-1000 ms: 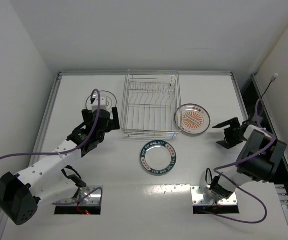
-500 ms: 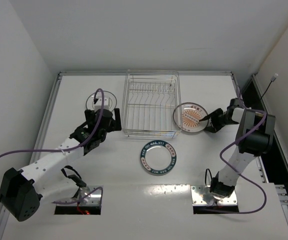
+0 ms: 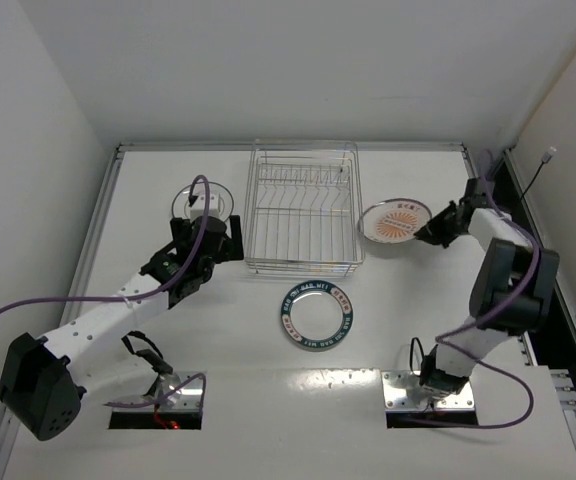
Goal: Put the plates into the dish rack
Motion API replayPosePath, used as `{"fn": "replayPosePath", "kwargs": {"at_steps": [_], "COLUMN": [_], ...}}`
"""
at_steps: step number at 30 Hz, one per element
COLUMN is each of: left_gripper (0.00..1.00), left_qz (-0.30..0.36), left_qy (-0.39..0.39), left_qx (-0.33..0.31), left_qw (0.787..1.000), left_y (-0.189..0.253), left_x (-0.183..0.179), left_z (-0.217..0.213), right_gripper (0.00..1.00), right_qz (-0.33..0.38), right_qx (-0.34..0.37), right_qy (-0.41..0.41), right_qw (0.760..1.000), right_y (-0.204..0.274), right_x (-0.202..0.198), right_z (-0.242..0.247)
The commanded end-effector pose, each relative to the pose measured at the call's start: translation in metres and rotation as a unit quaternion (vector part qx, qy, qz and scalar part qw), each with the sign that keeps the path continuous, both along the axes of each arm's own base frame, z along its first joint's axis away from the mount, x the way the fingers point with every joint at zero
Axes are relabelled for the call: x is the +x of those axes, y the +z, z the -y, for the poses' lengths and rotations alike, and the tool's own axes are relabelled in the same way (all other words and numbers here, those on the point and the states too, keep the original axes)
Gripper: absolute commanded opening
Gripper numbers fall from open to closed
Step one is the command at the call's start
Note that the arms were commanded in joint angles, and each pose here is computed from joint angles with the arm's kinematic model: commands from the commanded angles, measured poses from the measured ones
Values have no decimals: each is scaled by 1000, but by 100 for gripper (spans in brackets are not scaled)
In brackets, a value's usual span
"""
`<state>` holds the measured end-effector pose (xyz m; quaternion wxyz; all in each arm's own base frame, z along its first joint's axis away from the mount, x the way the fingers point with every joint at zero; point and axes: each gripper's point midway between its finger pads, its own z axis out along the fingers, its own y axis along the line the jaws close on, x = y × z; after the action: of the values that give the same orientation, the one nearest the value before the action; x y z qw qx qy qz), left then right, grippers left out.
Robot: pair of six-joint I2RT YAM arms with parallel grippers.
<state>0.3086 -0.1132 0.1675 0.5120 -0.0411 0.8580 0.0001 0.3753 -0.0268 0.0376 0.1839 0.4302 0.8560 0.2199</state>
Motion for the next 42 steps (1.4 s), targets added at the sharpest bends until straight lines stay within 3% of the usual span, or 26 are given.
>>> {"fn": "replayPosePath", "kwargs": {"at_steps": [1,6,12,21,32,42], "left_gripper": [100,100,100,100,100,100], "left_qz": [22,20,13,9,13,11], "left_qy": [12,18,22,30,30,26], "left_qx": [-9,-8,-1,8,6,4], "left_qw": [1000,1000,1000,999,999,1000], "left_y": [17,15,11,7,11,11], "left_x": [9,10,9,9,10,10], "left_z": [0,-1,-3,-7,-6,-4], "right_gripper": [0,0,0,0,0,1], "right_qz": [93,175,225,172,139,124], "right_qx": [-207,-354,-411,-507,-520,-563], "right_qy": [-59,-100,-72,-18,59,172], "right_qw": [972,913,881,844,841,799], "right_y": [119,233,280,247,183,156], "right_x": [9,13,42,96,118,128], "right_z": [59,49,-13,-67,-113,-163]}}
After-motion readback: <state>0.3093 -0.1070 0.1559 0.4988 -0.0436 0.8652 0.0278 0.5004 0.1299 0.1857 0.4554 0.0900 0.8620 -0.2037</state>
